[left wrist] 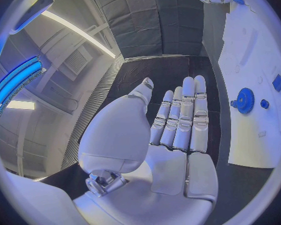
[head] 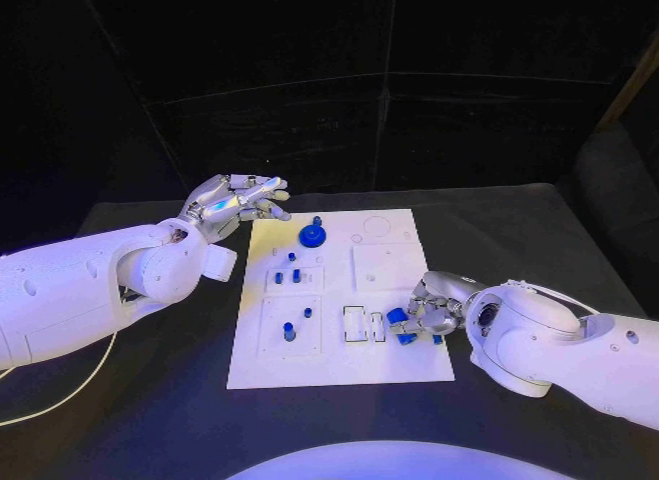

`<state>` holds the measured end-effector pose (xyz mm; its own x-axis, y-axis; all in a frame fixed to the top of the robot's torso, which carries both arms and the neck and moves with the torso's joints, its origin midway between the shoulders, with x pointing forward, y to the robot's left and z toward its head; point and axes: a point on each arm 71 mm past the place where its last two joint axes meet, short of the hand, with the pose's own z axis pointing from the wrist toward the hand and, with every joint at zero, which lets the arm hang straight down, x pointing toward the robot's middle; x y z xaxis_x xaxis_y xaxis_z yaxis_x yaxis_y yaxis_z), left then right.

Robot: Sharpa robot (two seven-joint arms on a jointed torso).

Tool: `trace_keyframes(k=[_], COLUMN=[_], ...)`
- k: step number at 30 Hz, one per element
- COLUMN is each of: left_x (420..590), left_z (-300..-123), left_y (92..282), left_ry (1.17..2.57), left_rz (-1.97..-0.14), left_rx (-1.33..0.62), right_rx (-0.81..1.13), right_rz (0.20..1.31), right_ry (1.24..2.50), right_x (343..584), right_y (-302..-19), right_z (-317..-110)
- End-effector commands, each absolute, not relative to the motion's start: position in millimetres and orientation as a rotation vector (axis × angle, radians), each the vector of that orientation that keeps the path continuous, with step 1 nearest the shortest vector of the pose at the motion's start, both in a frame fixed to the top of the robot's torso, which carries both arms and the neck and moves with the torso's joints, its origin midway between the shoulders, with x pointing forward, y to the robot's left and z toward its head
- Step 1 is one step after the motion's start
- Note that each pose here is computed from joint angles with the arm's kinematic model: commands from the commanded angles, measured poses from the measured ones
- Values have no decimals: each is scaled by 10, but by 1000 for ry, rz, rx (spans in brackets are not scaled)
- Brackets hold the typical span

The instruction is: Assemble the parts on the task board

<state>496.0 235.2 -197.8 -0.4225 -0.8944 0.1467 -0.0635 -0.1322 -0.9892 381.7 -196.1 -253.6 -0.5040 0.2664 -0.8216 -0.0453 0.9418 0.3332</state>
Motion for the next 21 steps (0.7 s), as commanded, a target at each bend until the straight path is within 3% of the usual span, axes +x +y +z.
trace_keyframes(k=[1, 7, 21], left_x=[4957, 4955, 4954], left_z=[-1967, -1966, -1967], left_y=[2345, 2353, 2339], left_ry=[1479, 1478, 1481], left_rz=[-1649, -1649, -1654], left_rx=[-1115, -1116, -1116], right_rx=[114, 121, 288], right_rz=[302, 324, 491], right_ry=[2115, 2065, 1868], right_x=[3784, 3774, 3693], right_y=[-1988, -1972, -1914], right_z=[-2644, -2600, -2383])
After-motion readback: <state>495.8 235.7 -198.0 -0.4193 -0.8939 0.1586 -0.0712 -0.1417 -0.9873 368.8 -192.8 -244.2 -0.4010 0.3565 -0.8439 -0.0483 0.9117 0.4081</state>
